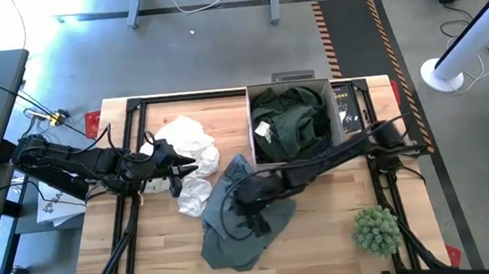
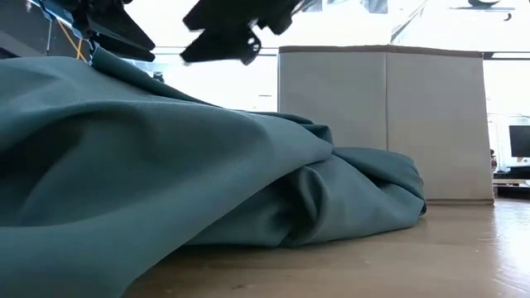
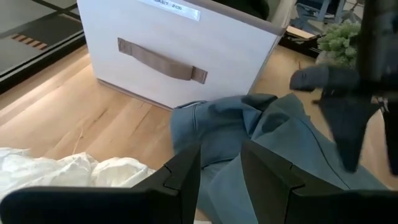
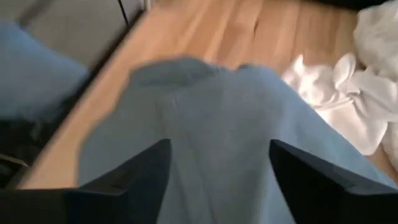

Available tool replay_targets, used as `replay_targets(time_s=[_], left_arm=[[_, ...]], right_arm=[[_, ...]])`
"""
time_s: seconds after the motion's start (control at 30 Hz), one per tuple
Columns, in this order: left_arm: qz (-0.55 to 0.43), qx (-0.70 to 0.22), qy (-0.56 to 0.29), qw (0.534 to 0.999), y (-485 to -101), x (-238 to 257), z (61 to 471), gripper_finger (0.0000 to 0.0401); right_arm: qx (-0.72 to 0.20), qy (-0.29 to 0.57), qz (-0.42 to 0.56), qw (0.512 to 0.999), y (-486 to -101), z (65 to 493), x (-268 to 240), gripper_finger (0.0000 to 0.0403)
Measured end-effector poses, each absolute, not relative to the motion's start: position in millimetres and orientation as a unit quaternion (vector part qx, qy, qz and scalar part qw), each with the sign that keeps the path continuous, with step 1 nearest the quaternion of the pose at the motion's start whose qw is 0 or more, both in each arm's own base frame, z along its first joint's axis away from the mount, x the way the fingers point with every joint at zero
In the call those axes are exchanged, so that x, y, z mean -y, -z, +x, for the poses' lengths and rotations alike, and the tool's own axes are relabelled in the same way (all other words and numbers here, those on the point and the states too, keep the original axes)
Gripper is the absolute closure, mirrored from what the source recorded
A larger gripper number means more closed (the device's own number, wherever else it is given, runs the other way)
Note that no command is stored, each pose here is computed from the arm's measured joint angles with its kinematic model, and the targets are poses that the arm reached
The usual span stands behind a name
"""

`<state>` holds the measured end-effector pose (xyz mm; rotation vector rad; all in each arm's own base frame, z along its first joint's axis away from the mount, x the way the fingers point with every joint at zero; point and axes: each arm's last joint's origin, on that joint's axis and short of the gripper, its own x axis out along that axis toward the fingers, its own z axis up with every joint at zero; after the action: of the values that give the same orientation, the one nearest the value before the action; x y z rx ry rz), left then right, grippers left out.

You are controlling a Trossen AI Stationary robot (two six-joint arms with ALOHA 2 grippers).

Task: Sort clothes
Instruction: Put the gray pants into the laundry organizer

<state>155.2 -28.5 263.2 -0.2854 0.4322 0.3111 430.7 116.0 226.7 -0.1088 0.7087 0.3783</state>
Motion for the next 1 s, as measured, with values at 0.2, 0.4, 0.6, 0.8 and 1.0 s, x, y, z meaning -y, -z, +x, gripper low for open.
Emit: replay_targets(time_s=[0.2, 0.4, 0.6, 0.8, 1.0], left_arm=[[-0.138, -0.21, -0.162, 0.954, -263.3, 27.9, 155.1, 0.0288], [-0.138, -0.21, -0.163, 0.954, -263.4, 27.9, 155.0, 0.0288], [-0.136, -0.211, -0.164, 0.954, -262.9, 27.8, 154.8, 0.0288], [-0.133, -0.211, -0.174, 0.953, -262.7, 27.0, 154.6, 0.0288], [-0.126, -0.22, -0.186, 0.949, -260.4, 26.1, 152.7, 0.0288]], right_arm=[[-0.437, -0.2, -0.124, 0.868, -204.6, 461.3, -108.4, 0.007], [-0.539, -0.249, -0.184, 0.784, -143.9, 474.1, -88.7, 0.0069], [-0.566, -0.276, -0.186, 0.754, -119.5, 476.5, -69.2, 0.0118], [-0.558, -0.28, -0.203, 0.754, -118.1, 478.0, -65.5, 0.0273], [-0.579, -0.218, -0.178, 0.765, -130.0, 474.3, -67.8, 0.0377]])
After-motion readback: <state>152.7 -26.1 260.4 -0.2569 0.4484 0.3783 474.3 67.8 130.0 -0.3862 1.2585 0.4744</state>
